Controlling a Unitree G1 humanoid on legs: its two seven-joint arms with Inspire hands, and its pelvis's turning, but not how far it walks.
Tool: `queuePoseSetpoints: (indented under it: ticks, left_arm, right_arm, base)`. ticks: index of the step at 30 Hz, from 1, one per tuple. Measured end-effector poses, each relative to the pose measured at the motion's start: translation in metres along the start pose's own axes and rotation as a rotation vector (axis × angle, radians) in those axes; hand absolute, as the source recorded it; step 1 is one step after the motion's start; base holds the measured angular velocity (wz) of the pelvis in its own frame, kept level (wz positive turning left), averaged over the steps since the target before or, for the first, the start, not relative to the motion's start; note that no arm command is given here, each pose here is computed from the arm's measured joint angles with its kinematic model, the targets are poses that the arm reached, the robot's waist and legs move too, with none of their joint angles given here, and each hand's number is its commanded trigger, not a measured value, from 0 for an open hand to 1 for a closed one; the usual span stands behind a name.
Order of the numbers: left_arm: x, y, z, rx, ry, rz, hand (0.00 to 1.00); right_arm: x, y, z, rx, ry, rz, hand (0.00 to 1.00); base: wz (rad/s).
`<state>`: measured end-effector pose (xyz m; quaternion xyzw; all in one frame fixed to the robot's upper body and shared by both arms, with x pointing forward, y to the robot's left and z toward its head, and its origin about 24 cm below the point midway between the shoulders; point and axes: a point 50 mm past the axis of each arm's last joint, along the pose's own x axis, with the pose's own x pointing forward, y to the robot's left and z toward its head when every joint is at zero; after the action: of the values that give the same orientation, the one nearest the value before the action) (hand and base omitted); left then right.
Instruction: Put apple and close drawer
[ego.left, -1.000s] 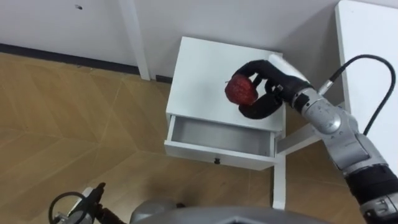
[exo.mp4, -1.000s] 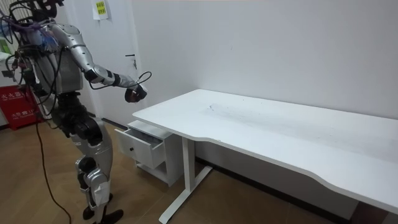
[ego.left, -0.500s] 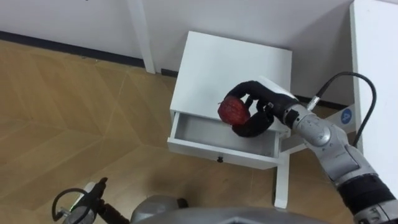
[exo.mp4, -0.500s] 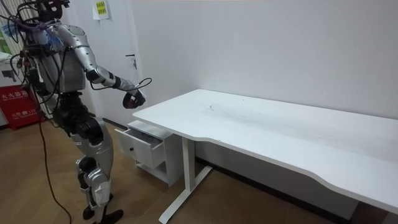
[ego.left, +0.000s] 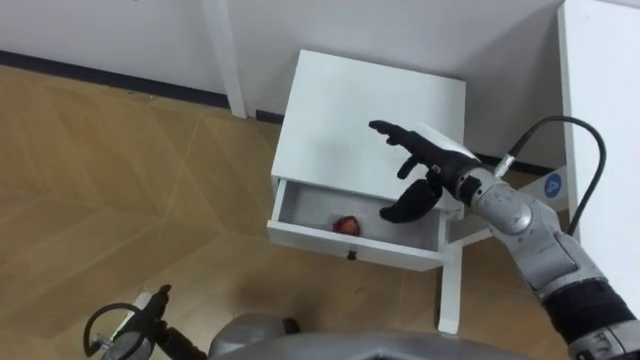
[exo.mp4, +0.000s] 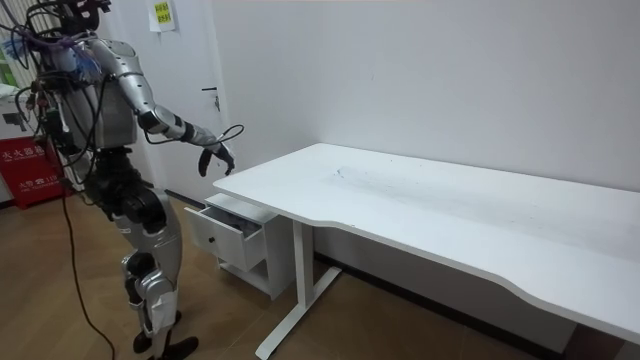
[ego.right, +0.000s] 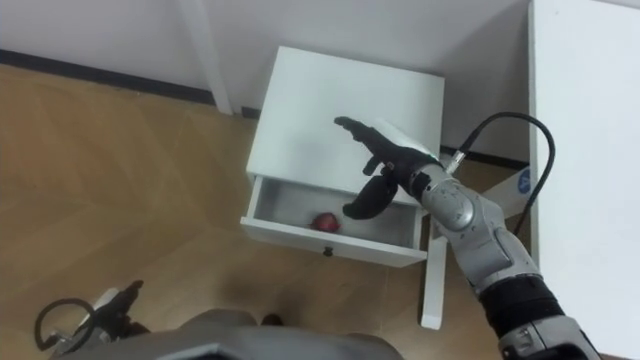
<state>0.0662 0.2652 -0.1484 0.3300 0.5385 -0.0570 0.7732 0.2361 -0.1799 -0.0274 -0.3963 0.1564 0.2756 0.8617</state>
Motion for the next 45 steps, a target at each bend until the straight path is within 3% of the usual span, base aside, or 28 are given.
queuePoseSetpoints:
  ticks: [12,16,21,24,27,30,37,45]
  left_arm:
    - [-0.002,-0.011,-0.004,-0.031,0.015,-0.020,0.00]
    - [-0.005,-0.019,-0.009,-0.050,0.036,-0.021,0.00]
    - [-0.007,-0.027,-0.014,-0.117,0.063,-0.013,0.00]
    - [-0.009,-0.024,-0.026,-0.169,0.109,0.001,0.00]
    - [-0.008,-0.021,-0.032,-0.164,0.140,0.002,0.00]
    - [-0.007,-0.020,-0.030,-0.169,0.157,0.003,0.00]
    - [-0.016,-0.025,-0.054,-0.190,0.251,0.020,0.00]
    - [-0.013,-0.021,-0.045,-0.185,0.239,0.068,0.00]
  right_arm:
    - [-0.009,0.013,-0.023,0.071,0.082,0.000,0.00]
    - [-0.023,0.021,-0.059,0.247,0.213,-0.111,0.00]
    - [-0.063,0.061,-0.118,0.519,0.516,-0.232,0.00]
    - [-0.117,0.091,-0.160,0.647,0.784,-0.343,0.00]
    - [-0.145,0.113,-0.176,0.748,0.945,-0.383,0.00]
    - [-0.156,0.132,-0.179,0.782,1.028,-0.347,0.00]
    - [-0.161,0.143,-0.179,0.810,1.124,-0.322,0.00]
    - [-0.133,0.136,-0.169,0.866,1.037,-0.373,0.00]
  base:
    - [0.00]
    - [0.01]
    - [0.00]
    - [0.04]
    - [-0.09]
    - [-0.10]
    - [0.01]
    - [-0.02]
